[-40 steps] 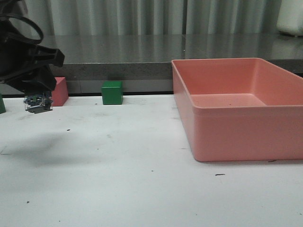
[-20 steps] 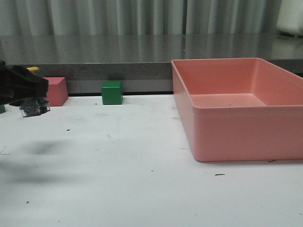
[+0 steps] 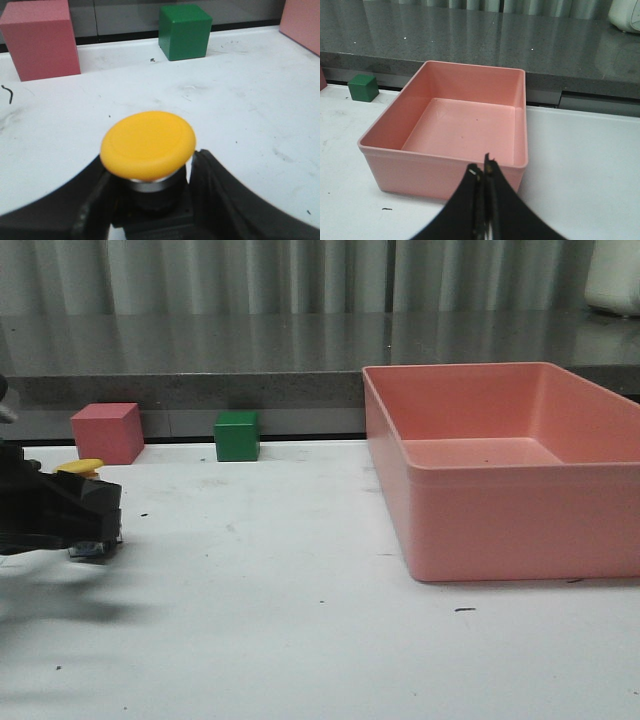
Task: Place and stand button with both arms
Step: 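Lower the button upright onto the table and release it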
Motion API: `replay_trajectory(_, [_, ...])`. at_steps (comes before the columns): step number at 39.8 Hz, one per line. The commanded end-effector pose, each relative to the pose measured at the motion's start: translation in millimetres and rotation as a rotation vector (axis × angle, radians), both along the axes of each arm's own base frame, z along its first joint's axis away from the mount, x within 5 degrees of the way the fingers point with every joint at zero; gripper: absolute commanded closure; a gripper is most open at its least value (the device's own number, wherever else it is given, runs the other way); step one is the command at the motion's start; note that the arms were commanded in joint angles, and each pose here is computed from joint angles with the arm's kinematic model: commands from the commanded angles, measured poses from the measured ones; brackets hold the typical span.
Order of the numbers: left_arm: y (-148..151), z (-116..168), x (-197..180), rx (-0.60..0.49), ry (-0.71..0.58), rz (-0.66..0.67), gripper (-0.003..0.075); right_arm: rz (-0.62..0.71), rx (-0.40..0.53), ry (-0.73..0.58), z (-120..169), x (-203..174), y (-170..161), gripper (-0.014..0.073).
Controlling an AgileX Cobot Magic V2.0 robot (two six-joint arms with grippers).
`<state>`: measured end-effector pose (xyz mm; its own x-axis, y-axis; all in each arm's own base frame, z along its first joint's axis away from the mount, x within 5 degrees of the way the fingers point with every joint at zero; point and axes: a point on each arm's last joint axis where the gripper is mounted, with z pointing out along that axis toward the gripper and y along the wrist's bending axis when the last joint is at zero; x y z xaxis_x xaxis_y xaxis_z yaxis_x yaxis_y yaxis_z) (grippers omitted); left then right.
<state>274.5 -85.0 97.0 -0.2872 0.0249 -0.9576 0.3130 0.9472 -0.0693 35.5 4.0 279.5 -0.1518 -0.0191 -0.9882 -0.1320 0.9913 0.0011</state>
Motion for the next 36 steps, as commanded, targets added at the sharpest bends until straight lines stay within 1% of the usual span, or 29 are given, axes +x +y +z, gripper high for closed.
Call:
replay_trajectory(1, [-3,26,5,-0.059,-0.237,-0.007,0.0582,-0.007,-0.005,-0.106,15,0,-1,0.0663])
replay_trajectory(7, [-3,26,5,-0.040,-0.244,-0.011,0.0581,-0.007,-0.005,-0.106,15,0,-1,0.0663])
replay_trajectory(10, [-3,26,5,-0.040,-0.244,-0.013,0.0564,-0.007,-0.005,-0.106,15,0,-1,0.0663])
replay_trajectory(12, [-3,26,5,-0.040,-0.244,-0.013,0.0532,-0.007,-0.005,-0.106,15,0,-1,0.0663])
replay_trajectory(15, [-3,26,5,-0.040,-0.244,-0.013,0.0461,-0.007,-0.005,-0.106,15,0,-1,0.0663])
replay_trajectory(21, [-3,26,5,-0.036,-0.245,-0.014,0.0273,-0.007,-0.005,-0.106,15,0,-1,0.0663])
replay_trajectory(24, [-3,26,5,0.005,-0.259,-0.021,0.0221,-0.007,-0.005,-0.106,15,0,-1,0.0663])
replay_trajectory(29, [-4,28,5,0.068,-0.289,-0.033,0.0215,-0.007,-0.005,-0.106,15,0,-1,0.0663])
replay_trajectory(36, [-4,36,5,0.065,-0.317,-0.032,0.0215,-0.007,-0.005,-0.106,15,0,-1,0.0663])
